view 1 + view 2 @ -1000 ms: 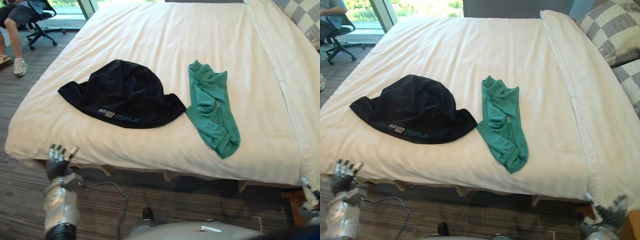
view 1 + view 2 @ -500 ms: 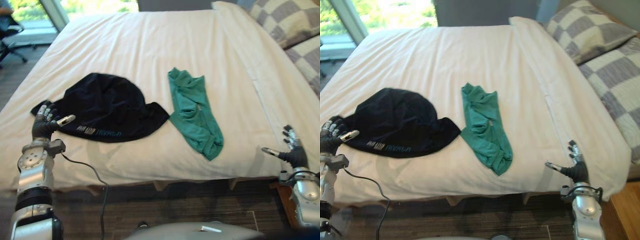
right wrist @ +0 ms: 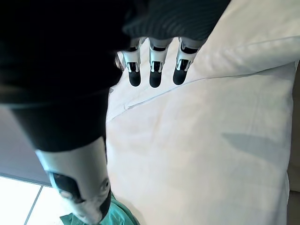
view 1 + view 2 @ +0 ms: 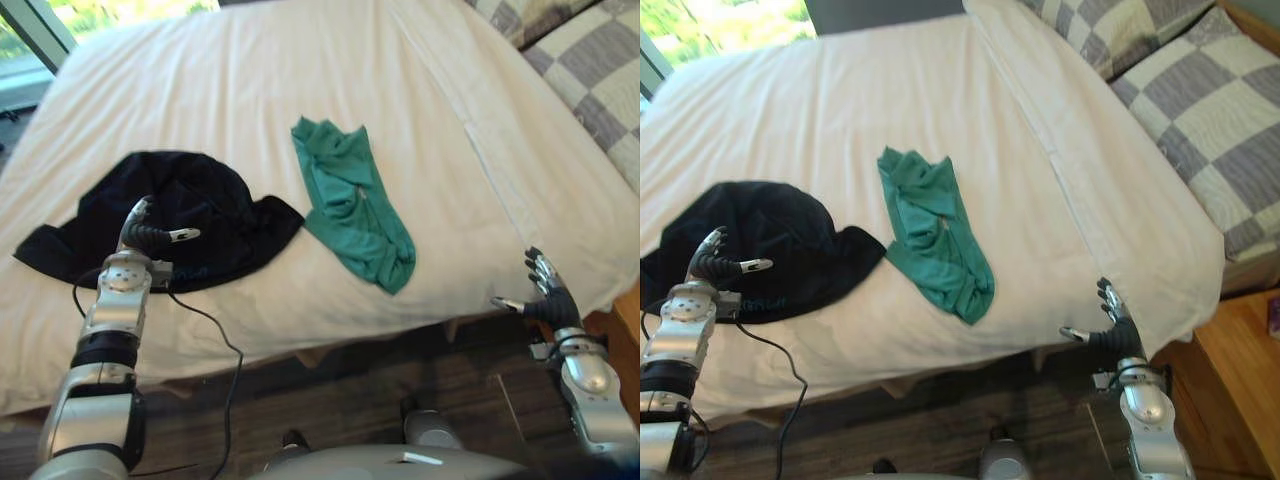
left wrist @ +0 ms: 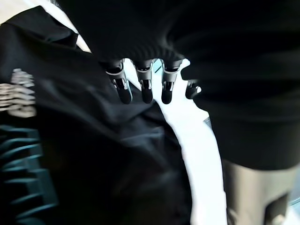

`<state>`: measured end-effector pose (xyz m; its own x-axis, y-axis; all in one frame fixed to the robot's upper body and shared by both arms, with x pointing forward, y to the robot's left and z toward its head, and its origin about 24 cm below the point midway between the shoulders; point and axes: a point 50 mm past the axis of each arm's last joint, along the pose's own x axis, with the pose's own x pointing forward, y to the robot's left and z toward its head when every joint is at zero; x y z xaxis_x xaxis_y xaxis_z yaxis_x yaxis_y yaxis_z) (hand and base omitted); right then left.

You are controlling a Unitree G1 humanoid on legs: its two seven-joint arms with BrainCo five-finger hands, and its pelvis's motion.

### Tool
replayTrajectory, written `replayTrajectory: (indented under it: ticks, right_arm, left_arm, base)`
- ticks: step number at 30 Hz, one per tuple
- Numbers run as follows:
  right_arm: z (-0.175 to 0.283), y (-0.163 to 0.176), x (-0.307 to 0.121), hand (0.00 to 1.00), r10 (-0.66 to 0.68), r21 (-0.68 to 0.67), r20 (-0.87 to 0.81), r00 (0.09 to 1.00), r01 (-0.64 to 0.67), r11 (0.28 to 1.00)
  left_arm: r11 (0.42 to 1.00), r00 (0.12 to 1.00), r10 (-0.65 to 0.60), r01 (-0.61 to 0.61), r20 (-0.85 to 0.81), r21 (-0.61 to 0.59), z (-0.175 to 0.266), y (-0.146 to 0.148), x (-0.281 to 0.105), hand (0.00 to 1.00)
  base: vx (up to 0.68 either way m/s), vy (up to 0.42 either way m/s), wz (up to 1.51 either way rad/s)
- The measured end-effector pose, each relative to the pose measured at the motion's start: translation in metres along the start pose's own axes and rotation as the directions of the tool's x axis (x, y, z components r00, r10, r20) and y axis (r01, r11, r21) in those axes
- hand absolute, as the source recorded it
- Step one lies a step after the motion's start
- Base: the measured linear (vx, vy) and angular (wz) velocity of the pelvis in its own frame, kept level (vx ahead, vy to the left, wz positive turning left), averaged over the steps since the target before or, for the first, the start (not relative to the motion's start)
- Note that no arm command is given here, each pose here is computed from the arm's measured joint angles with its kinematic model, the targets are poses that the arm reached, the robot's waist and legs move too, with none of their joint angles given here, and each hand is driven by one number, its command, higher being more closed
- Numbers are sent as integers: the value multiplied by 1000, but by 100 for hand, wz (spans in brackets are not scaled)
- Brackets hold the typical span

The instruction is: Tidy the bed and pick cloth on bed and put in laundry

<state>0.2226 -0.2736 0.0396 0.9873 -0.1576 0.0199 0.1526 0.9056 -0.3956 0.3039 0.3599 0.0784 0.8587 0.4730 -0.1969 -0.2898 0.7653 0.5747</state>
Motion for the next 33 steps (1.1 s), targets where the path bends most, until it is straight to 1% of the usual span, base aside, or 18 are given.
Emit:
replayTrajectory:
  ticks: [4, 8, 10, 11, 12, 13, 15, 16, 20, 22, 24, 26, 28, 29, 30, 31, 32, 33]
  right_arm:
    - [20, -3, 14, 0, -51, 55, 84, 995, 47, 997]
    - [55, -6, 22, 0, -97, 95, 228, 969, 77, 992]
    - [83, -9, 28, 0, -102, 97, 351, 931, 72, 993]
    - [90, -11, 28, 0, -102, 96, 380, 919, 71, 993]
    - [102, -15, 29, 0, -99, 87, 430, 897, 68, 994]
    - [124, -22, 30, 0, -96, 81, 519, 850, 63, 995]
    - [142, -28, 31, 0, -96, 83, 590, 802, 58, 995]
    - [156, -35, 31, 0, -111, 114, 641, 759, 48, 992]
    - [166, -44, 27, 0, -154, 164, 681, 716, 56, 985]
    - [163, -47, 24, 0, -179, 176, 674, 717, 78, 981]
    - [164, -47, 12, 0, -202, 185, 686, 699, 100, 978]
    - [167, -45, 0, 0, -215, 182, 708, 672, 121, 976]
    - [172, -36, -14, 0, -194, 130, 741, 643, 147, 981]
    - [173, -34, -17, 0, -187, 114, 748, 636, 154, 981]
    - [174, -30, -23, 0, -174, 86, 757, 630, 169, 982]
    - [172, -25, -25, 0, -156, 48, 751, 642, 183, 982]
    - [170, -21, -25, 0, -140, 24, 742, 655, 184, 983]
    - [164, -14, -23, 0, -114, -14, 711, 694, 176, 984]
  left_arm:
    - [997, 994, -6, 15, -106, 79, -3, -6, 6, 0]
    - [988, 992, 120, -115, -49, 101, 39, 2, 15, 0]
    - [966, 971, 241, -239, -1, 98, 68, 13, 18, 0]
    - [959, 963, 269, -269, 11, 94, 75, 17, 18, 0]
    - [947, 951, 308, -310, 30, 84, 86, 23, 17, 100]
    - [923, 923, 378, -382, 69, 54, 107, 34, 15, 100]
    - [891, 886, 451, -455, 111, 9, 127, 45, 12, 100]
    - [848, 837, 527, -529, 149, -33, 144, 59, 7, 100]
    - [764, 732, 640, -639, 235, -92, 165, 92, -4, 100]
    - [757, 712, 646, -644, 275, -111, 168, 100, -8, 100]
    - [794, 725, 594, -597, 349, -111, 164, 94, -10, 100]
    - [858, 754, 499, -500, 427, -120, 157, 83, -12, 100]
    - [950, 810, 312, -282, 497, -137, 134, 48, -16, 100]
    - [965, 821, 261, -220, 507, -141, 127, 37, -18, 100]
    - [983, 840, 160, -89, 518, -160, 108, 13, -24, 100]
    - [982, 849, 45, 60, 527, -181, 89, -13, -33, 100]
    - [972, 850, -9, 130, 526, -193, 79, -25, -40, 100]
    - [942, 847, -102, 251, 522, -224, 59, -46, -52, 100]
  base:
    - [-140, -3, -11]
    - [-42, -26, -1]
    - [-26, -55, 6]
    - [-24, -58, 12]
    - [-31, -54, 17]
    - [-71, -64, 19]
    - [-106, -70, 19]
    - [-97, -70, 16]
    - [-66, -27, 8]
    - [30, 13, -2]
    - [99, 40, 3]
    - [100, 50, 13]
    - [107, 45, 9]
    - [100, 28, 3]
    - [93, 33, 9]
    - [84, 34, 14]
    - [64, 34, 21]
    - [61, 9, 21]
